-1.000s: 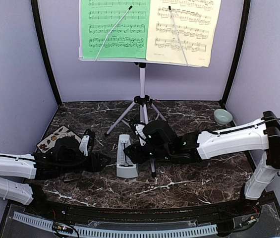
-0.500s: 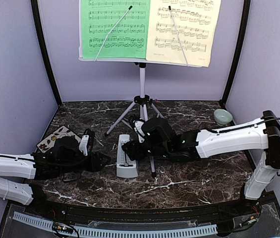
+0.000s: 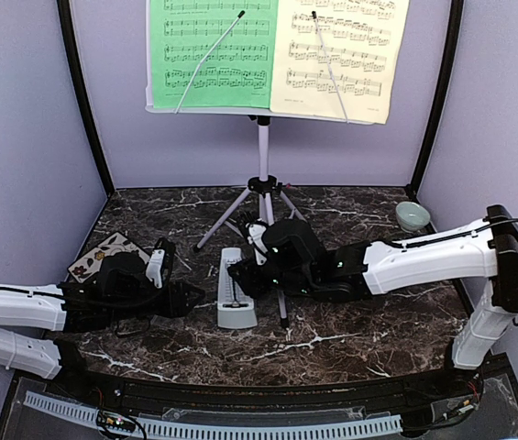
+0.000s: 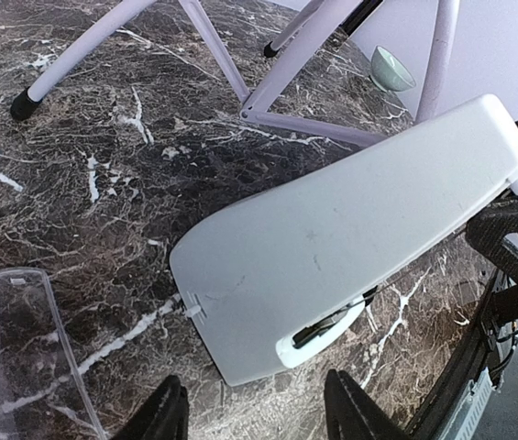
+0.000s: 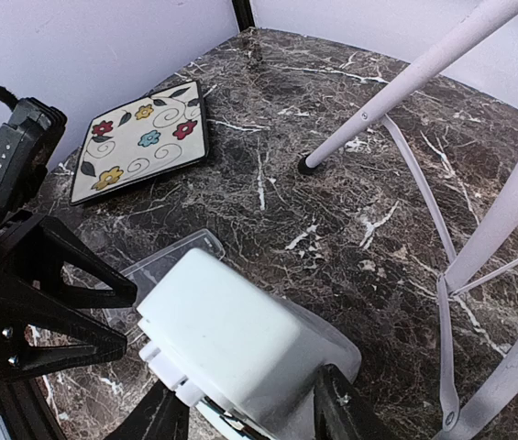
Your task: Set up the instrument practice props
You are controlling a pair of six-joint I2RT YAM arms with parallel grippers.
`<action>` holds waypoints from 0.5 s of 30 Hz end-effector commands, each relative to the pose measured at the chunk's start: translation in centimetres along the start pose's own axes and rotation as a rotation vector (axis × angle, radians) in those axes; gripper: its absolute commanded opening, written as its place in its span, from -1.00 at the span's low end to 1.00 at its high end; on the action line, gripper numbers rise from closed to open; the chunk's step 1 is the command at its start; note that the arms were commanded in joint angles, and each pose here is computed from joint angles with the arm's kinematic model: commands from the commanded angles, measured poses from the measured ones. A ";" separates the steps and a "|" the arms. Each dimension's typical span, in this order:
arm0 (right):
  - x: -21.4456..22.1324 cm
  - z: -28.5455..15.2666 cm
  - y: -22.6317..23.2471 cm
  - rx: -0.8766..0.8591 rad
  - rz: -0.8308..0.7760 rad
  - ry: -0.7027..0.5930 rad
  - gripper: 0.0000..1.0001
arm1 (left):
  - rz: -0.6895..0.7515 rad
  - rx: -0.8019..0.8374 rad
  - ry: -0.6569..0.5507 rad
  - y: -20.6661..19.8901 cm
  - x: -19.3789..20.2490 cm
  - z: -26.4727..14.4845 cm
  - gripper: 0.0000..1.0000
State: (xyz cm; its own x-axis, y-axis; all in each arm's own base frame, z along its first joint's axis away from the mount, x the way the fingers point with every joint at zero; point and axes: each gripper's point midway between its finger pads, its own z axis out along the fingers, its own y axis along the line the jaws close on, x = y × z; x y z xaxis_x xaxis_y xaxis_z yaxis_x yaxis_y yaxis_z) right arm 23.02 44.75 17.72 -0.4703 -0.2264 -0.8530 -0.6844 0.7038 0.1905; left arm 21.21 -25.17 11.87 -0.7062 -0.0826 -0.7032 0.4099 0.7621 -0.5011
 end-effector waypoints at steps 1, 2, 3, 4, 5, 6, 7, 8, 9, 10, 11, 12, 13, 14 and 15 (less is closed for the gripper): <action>0.3 -0.7 -0.6 0.014 0.008 -0.016 -0.11 | 0.015 -0.007 0.003 0.1 0.2 -0.1 0.06; 0.5 -0.8 -0.7 0.014 0.007 -0.014 -0.11 | 0.016 -0.006 0.002 0.1 0.2 -0.1 0.06; 0.5 -0.9 -0.7 0.012 0.006 -0.015 -0.11 | 0.017 -0.007 0.003 0.2 0.2 0.0 0.06; 0.5 -1.0 -0.7 0.010 0.005 -0.016 -0.12 | 0.020 -0.004 0.002 0.1 0.2 0.0 0.05; 0.6 -1.1 -0.7 0.007 0.004 -0.017 -0.13 | 0.020 -0.004 0.000 0.1 0.1 -0.1 0.05; 0.6 -1.2 -0.7 0.003 0.002 -0.019 -0.13 | 0.023 -0.004 0.002 0.0 0.1 -0.1 0.05; 0.6 -1.2 -0.7 -0.001 0.001 -0.021 -0.14 | 0.024 -0.003 0.000 0.0 0.1 -0.1 0.05; 0.7 -1.3 -0.6 -0.005 -0.001 -0.021 -0.14 | 0.025 -0.003 0.001 0.0 0.1 -0.1 0.05; 0.7 -1.3 -0.6 -0.009 -0.003 -0.021 -0.14 | 0.025 -0.004 0.001 0.0 0.1 -0.1 0.05; 0.8 -1.3 -0.5 -0.015 -0.005 -0.018 -0.14 | 0.026 -0.003 0.002 0.0 0.1 -0.1 0.05; 0.8 -1.3 -0.4 -0.022 -0.007 -0.018 -0.13 | 0.027 -0.003 0.000 0.0 0.1 -0.1 0.05; 0.8 -1.3 -0.3 -0.029 -0.006 -0.021 -0.12 | 0.027 -0.002 -0.001 0.0 0.1 -0.1 0.05; 0.7 -1.3 -0.2 -0.033 -0.004 -0.023 -0.10 | 0.029 -0.002 0.000 0.0 0.1 -0.1 0.05; 0.6 -1.3 -0.1 -0.037 -0.005 -0.024 -0.08 | 0.030 -0.002 -0.001 0.0 0.1 -0.1 0.05; 0.5 -1.3 0.0 -0.044 -0.004 -0.027 -0.06 | 0.030 -0.002 0.000 0.0 0.1 -0.1 0.05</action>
State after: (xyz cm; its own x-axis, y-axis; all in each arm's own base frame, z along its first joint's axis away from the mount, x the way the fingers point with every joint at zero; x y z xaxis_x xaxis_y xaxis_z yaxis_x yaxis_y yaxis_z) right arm 22.51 43.82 17.71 -0.4589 -0.2076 -0.8639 -0.6918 0.6937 0.2007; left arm 21.21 -25.18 11.88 -0.7020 -0.0751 -0.7082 0.4172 0.7626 -0.4944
